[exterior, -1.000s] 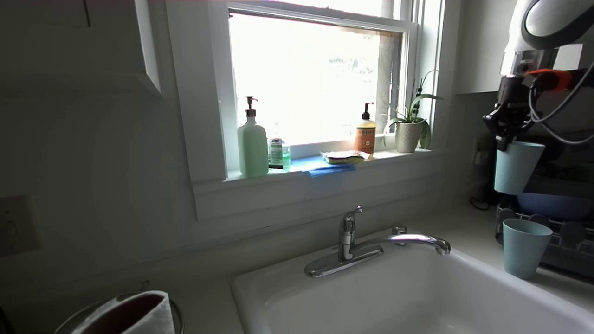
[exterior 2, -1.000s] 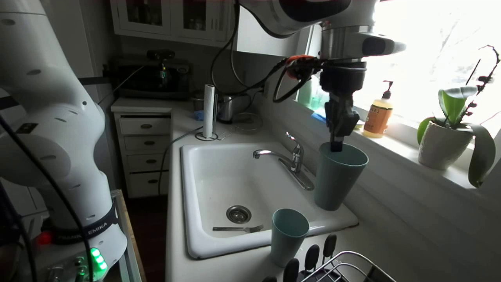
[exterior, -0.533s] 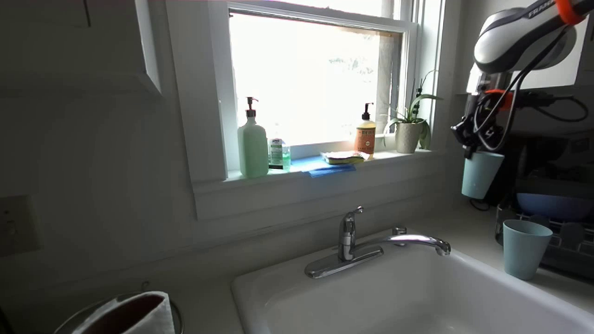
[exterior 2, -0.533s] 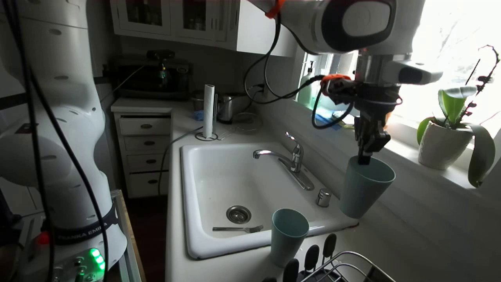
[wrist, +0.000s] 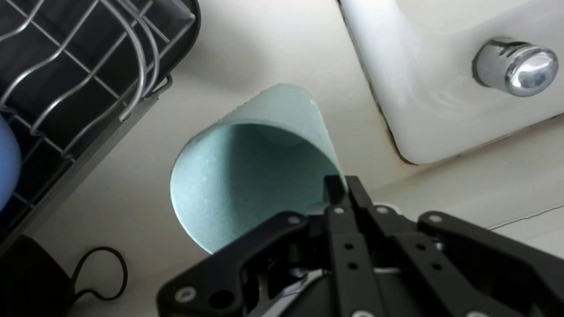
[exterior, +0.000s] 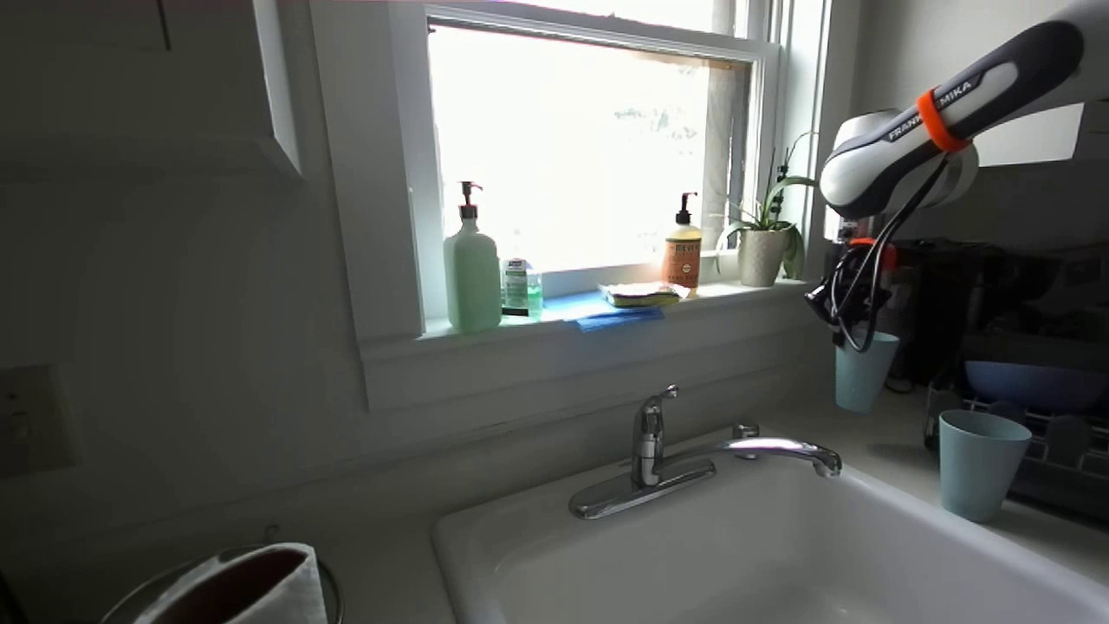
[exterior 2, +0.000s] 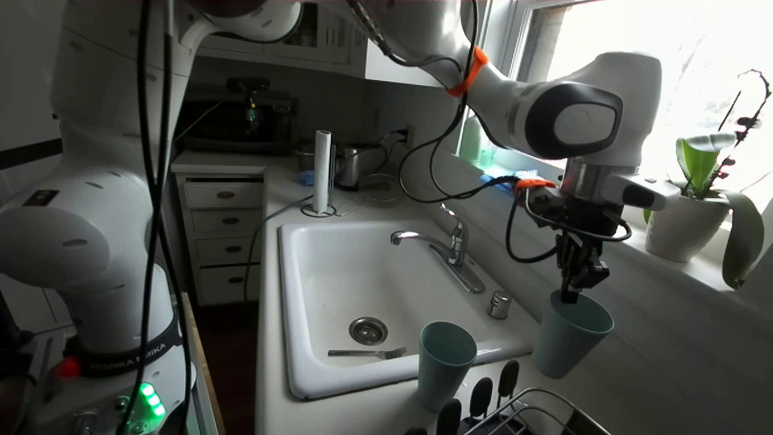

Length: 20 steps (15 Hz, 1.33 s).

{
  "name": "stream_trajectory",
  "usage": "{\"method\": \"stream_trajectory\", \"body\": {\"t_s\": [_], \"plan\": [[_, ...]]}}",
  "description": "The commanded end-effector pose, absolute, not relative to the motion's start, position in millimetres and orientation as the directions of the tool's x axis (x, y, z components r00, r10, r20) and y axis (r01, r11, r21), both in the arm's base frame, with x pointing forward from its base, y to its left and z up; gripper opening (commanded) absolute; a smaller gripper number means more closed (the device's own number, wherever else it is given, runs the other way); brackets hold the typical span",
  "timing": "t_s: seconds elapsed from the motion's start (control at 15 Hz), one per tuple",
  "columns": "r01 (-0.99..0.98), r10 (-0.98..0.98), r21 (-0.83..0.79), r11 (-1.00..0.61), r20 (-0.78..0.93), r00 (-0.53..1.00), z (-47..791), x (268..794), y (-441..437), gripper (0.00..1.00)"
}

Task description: Unstack the cups and empty the bottom cup then restack them

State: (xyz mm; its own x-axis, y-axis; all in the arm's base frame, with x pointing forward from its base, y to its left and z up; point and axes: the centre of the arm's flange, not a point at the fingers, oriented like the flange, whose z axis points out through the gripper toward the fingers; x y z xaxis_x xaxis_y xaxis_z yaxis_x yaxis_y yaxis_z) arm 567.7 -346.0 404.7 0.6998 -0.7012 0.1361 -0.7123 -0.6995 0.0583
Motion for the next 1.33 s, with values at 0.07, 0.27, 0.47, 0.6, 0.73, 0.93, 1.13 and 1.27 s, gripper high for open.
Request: {"method": "stream_trajectory", "body": {"t_s": [0.07, 0.27, 0.47, 0.6, 0.73, 0.93, 1.13, 1.27], "plan": [[-0.723, -0.714, 0.076, -0.687, 0.117, 0.691, 377.1, 596.4, -358.3, 0.01], [-0.728, -0.723, 0.084, -0.68, 0.087, 0.685, 356.3, 600.2, -355.1, 0.01], [-0.732, -0.728, 0.095, -0.675, 0.075, 0.681, 341.2, 599.7, -347.1, 0.01], [-0.736, -0.733, 0.1, -0.67, 0.072, 0.677, 337.9, 600.7, -346.4, 0.29], [-0.744, -0.74, 0.09, -0.662, 0.08, 0.668, 347.0, 596.3, -340.1, 0.36], [-0.745, -0.739, 0.079, -0.662, 0.1, 0.667, 367.9, 586.6, -331.9, 0.57], [-0.76, -0.754, 0.036, -0.649, 0.099, 0.649, 398.0, 566.6, -322.6, 0.77], [-0.775, -0.774, 0.01, -0.632, 0.044, 0.631, 413.5, 547.2, -314.9, 0.91]]}}
